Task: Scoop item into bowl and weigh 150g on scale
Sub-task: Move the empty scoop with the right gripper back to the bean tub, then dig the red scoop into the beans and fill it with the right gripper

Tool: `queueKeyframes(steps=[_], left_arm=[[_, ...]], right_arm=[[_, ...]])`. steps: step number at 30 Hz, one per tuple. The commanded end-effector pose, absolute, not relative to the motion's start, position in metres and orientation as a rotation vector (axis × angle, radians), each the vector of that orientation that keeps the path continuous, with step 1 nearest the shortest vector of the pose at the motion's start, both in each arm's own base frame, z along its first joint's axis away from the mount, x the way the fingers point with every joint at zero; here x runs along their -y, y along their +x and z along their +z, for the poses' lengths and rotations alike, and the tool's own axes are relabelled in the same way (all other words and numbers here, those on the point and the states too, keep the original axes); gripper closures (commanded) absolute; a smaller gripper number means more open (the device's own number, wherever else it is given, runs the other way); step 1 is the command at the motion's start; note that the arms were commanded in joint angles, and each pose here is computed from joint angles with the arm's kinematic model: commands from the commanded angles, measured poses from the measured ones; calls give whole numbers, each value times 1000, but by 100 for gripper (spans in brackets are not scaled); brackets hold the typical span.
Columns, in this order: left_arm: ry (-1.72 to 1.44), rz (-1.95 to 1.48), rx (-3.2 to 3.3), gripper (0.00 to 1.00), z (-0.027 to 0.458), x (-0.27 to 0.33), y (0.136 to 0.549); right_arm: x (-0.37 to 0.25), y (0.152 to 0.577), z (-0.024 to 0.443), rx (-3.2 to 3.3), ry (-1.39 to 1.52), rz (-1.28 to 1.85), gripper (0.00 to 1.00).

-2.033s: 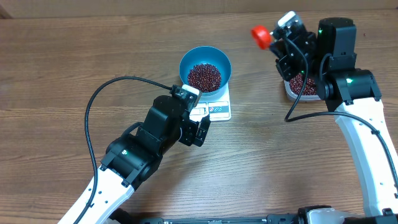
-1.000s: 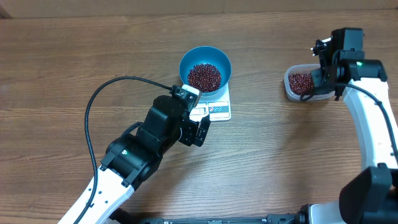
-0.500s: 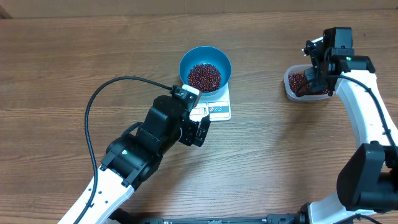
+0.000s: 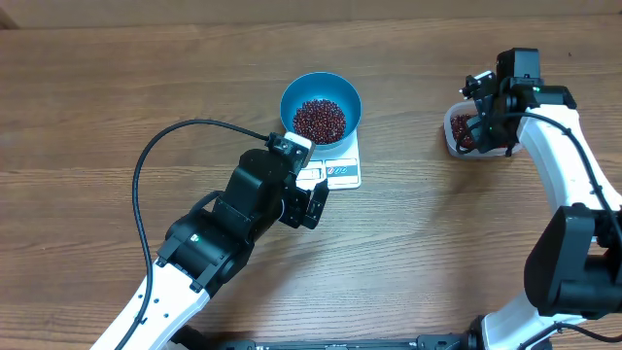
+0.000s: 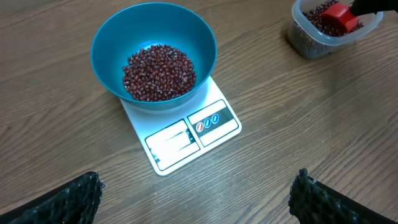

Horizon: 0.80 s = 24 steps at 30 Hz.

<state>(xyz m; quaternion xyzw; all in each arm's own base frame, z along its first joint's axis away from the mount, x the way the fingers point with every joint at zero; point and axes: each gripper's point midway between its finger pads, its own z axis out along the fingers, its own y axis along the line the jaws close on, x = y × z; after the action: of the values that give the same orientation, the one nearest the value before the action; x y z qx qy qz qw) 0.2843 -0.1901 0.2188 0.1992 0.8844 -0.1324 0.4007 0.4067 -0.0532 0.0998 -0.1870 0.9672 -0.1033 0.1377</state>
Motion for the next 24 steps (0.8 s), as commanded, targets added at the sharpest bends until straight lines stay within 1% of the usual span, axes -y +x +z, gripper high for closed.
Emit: queueKeyframes(steps=[1,11,18,24], left_arm=[[523,-318,-2233,1,216,188,285],[523,-318,-2233,0,216,188,285],[523,-319,-2233,0,216,188,284],[523,-319,-2233,1,216,188,284]], right_arm=[[36,408,93,-2794,-558,-148,96],[31,409,96,-2744,-486,120,96],[43,407,104,-2694,-343,329,96],[53,400,105,-2703,-235,412,96]])
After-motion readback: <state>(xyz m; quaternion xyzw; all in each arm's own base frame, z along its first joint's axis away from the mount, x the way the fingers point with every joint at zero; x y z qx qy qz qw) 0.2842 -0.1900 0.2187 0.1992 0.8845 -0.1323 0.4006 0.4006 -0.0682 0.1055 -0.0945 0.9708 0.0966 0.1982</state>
